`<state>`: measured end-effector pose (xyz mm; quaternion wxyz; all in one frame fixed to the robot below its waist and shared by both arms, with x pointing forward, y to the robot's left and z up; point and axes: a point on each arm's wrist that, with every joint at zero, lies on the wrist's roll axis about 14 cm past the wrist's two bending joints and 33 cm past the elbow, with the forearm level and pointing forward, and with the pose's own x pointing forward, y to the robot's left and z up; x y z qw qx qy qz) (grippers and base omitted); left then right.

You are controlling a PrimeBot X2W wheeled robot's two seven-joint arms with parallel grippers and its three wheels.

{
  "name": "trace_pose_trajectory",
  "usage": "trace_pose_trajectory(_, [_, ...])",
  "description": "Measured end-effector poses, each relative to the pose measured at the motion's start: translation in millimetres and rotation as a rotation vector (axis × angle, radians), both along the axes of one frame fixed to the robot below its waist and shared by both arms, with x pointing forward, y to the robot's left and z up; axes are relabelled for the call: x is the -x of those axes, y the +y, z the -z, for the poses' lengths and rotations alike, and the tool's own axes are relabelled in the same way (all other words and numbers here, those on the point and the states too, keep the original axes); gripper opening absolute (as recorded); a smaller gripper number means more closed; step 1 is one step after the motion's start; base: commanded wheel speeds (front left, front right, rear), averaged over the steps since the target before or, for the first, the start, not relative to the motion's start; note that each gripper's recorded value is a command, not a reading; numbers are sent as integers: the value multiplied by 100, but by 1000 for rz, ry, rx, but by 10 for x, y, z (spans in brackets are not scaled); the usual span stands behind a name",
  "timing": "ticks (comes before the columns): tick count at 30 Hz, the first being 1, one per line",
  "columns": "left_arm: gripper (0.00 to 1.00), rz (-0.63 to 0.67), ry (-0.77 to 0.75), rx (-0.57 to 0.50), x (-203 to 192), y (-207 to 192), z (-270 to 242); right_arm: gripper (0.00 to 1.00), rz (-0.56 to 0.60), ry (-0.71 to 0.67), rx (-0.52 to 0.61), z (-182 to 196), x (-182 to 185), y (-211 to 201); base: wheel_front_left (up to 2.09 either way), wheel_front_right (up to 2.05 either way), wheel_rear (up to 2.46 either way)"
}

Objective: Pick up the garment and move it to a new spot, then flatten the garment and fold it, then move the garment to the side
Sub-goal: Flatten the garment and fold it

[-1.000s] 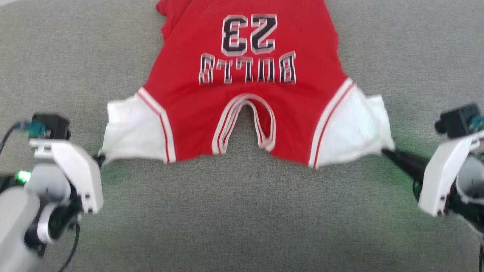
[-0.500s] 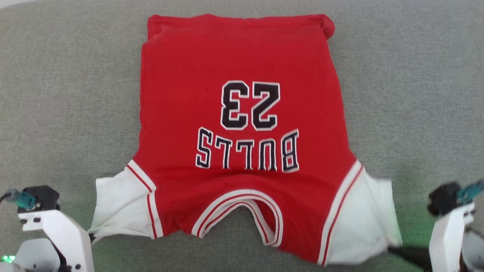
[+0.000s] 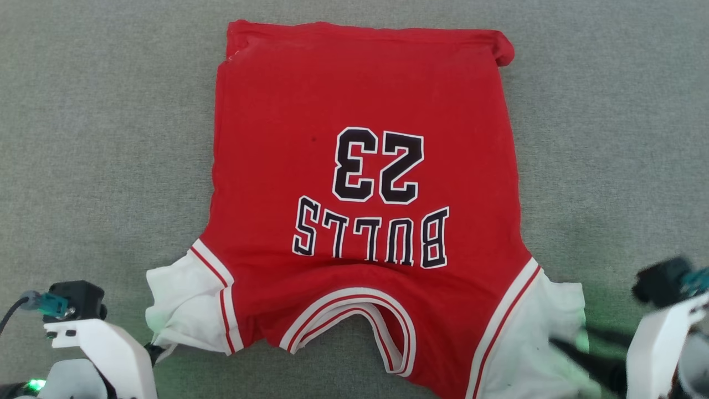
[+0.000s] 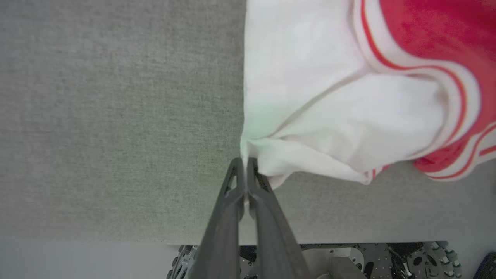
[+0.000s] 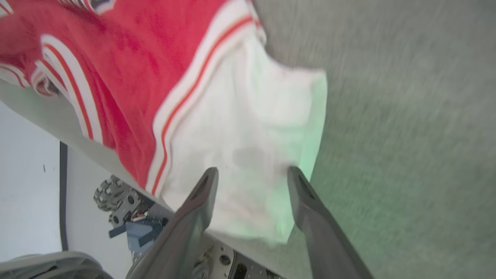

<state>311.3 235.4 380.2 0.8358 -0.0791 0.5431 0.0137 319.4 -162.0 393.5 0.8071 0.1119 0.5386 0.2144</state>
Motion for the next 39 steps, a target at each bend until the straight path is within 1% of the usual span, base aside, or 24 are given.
trace_pose_trajectory(8, [0, 9, -24, 35, -19, -116, 5, 100, 59, -366, 13, -577, -884, 81, 0, 0, 0])
trace_pose_trajectory(11, [0, 12, -37, 44, -42, -145, 2, 100, 67, -475, 27, -732, -1223, 133, 0, 0, 0])
trace_pose_trajectory(14, [0, 18, -45, 49, -77, -158, 3, 100, 64, -542, 39, -794, -1540, 205, 0, 0, 0])
trace_pose_trajectory(18, [0, 16, -52, 44, -112, -128, 8, 100, 53, -593, 66, -795, -1946, 268, 0, 0, 0])
trace_pose_trajectory(19, [0, 12, -55, 44, -124, -121, 7, 100, 56, -596, 61, -787, -2045, 295, 0, 0, 0])
trace_pose_trajectory(24, [0, 3, -52, 48, -128, -114, 43, 100, 23, -567, 107, -607, -2429, 373, 0, 0, 0])
trace_pose_trajectory(27, [0, -5, -44, 48, -119, -105, 86, 100, 22, -509, 106, -457, -2614, 447, 0, 0, 0])
trace_pose_trajectory(32, [0, -25, -34, 55, -121, -86, 150, 100, -2, -362, 112, -141, -2790, 601, 0, 0, 0])
trace_pose_trajectory(35, [0, -30, -29, 61, -121, -89, 183, 100, -21, -250, 131, 86, -2812, 671, 0, 0, 0])
trace_pose_trajectory(39, [0, -42, -20, 61, -101, -67, 221, 100, -43, -134, 151, 248, -2831, 748, 0, 0, 0])
